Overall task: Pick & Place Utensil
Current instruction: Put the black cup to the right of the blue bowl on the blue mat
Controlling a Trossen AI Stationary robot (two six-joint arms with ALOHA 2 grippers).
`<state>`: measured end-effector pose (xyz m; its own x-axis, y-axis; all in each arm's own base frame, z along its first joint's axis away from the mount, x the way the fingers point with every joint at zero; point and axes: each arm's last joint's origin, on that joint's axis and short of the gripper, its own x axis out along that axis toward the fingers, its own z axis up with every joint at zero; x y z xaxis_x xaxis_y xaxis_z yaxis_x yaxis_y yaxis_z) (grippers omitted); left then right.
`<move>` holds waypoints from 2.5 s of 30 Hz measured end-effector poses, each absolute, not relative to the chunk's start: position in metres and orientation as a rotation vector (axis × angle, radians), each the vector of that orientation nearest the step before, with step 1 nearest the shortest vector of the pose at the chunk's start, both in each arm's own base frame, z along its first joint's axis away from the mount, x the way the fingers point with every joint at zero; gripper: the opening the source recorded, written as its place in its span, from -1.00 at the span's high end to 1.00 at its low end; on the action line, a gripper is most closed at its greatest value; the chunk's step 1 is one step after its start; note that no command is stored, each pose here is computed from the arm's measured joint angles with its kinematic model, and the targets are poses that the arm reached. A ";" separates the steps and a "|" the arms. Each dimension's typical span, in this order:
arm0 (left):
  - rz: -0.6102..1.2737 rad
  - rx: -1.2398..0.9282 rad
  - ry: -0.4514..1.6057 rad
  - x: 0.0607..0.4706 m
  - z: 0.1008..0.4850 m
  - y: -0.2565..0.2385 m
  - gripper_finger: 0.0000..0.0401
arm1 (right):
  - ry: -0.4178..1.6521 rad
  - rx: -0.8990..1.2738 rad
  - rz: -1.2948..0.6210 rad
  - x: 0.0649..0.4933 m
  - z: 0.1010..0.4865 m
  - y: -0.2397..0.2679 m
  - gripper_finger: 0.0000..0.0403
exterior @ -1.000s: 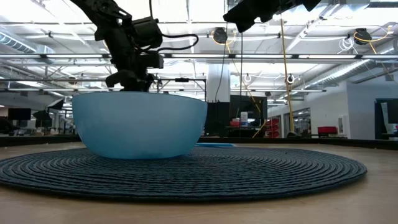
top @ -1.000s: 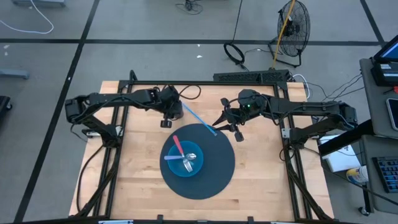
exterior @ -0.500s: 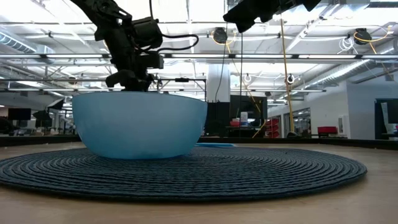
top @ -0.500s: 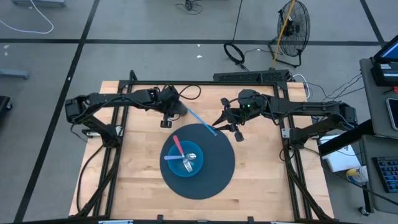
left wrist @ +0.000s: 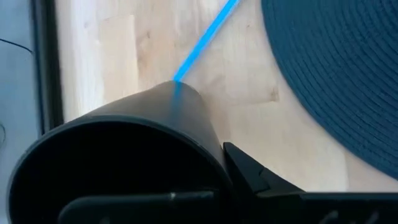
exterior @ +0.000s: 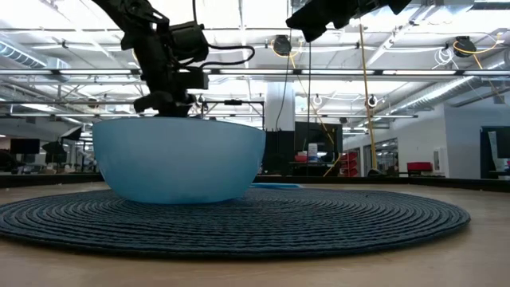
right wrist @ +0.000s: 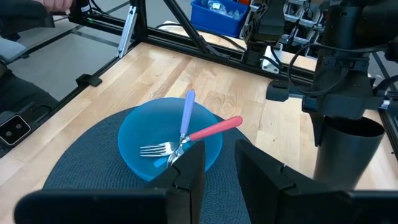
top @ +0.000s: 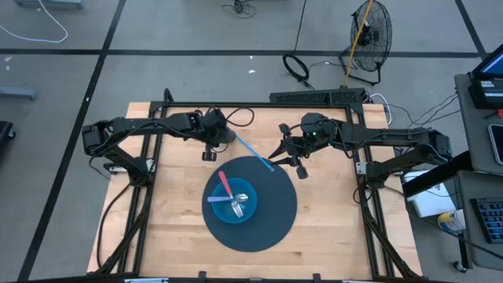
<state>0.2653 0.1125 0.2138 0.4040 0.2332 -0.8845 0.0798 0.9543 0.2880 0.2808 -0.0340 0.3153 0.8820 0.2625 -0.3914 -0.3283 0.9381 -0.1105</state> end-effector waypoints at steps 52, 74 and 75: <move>-0.435 0.499 0.652 0.309 0.353 -0.099 0.95 | 0.592 -0.139 -0.139 0.193 0.344 0.004 0.57; -0.620 0.452 0.791 0.371 0.259 -0.138 0.97 | 0.564 -0.135 -0.065 0.193 0.345 0.020 0.57; -0.625 0.450 0.792 0.371 0.258 -0.139 0.96 | 0.564 -0.136 -0.065 0.193 0.345 0.020 0.57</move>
<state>0.3709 -0.1386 0.2582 0.5409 -0.3444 -0.7673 0.6658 0.7328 0.1404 0.1928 0.0201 0.3455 0.8433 -0.0987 -0.5284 0.0243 0.9890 -0.1458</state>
